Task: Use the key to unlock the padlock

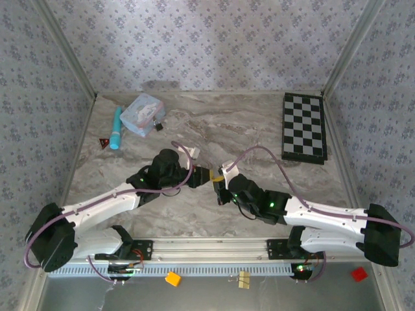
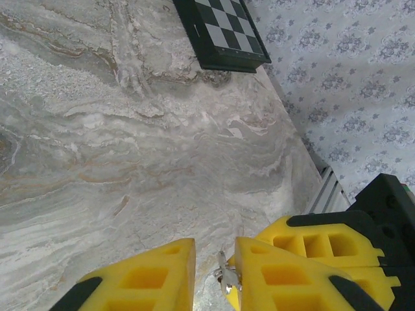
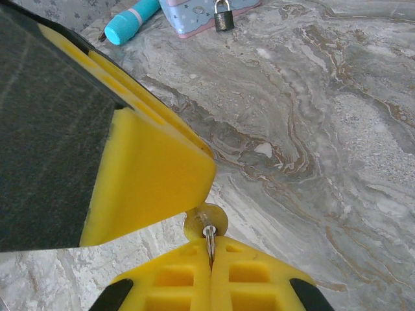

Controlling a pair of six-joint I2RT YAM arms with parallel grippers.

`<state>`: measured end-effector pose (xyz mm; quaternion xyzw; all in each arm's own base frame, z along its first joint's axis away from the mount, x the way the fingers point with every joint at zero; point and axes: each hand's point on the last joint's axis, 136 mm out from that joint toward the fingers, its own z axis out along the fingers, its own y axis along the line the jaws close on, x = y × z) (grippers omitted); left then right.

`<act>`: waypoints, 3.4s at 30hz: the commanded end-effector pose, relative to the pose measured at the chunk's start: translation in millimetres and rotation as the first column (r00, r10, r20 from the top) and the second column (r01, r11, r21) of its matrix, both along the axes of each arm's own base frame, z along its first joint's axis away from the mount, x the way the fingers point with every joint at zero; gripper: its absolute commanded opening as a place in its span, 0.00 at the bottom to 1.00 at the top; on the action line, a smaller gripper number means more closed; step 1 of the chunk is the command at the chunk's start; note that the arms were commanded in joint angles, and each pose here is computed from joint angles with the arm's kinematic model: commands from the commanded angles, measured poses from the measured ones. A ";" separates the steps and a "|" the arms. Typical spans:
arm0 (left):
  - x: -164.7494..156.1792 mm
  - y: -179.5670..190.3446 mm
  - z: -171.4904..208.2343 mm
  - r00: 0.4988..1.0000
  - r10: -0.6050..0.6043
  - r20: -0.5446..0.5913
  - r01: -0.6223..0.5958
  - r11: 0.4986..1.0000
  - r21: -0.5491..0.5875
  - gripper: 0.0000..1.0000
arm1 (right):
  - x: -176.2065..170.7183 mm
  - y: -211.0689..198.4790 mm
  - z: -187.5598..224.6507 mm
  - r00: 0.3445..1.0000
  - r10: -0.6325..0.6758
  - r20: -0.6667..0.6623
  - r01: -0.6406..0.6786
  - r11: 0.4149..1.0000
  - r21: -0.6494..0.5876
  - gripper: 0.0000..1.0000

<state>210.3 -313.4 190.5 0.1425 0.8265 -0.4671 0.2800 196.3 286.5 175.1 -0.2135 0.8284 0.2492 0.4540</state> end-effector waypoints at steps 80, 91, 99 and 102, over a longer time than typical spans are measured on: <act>-8.5 -12.4 61.7 0.997 -0.016 0.075 0.034 0.970 -0.241 0.00 | -8.7 -7.8 91.5 0.938 0.328 0.109 -0.299 0.612 0.732 0.23; -8.2 -11.4 59.2 0.997 -0.009 0.077 0.027 0.970 -0.241 0.00 | -9.6 -12.2 99.1 0.936 0.328 0.123 -0.307 0.597 0.742 0.04; -1.2 -6.2 53.2 0.996 0.036 0.080 -0.019 0.978 -0.206 0.20 | -5.1 -18.3 98.8 0.951 0.296 0.093 -0.264 0.613 0.744 0.00; 2.9 -3.5 49.3 0.995 0.062 0.078 -0.047 0.981 -0.188 0.46 | -1.3 -18.8 94.2 0.958 0.281 0.063 -0.236 0.639 0.732 0.00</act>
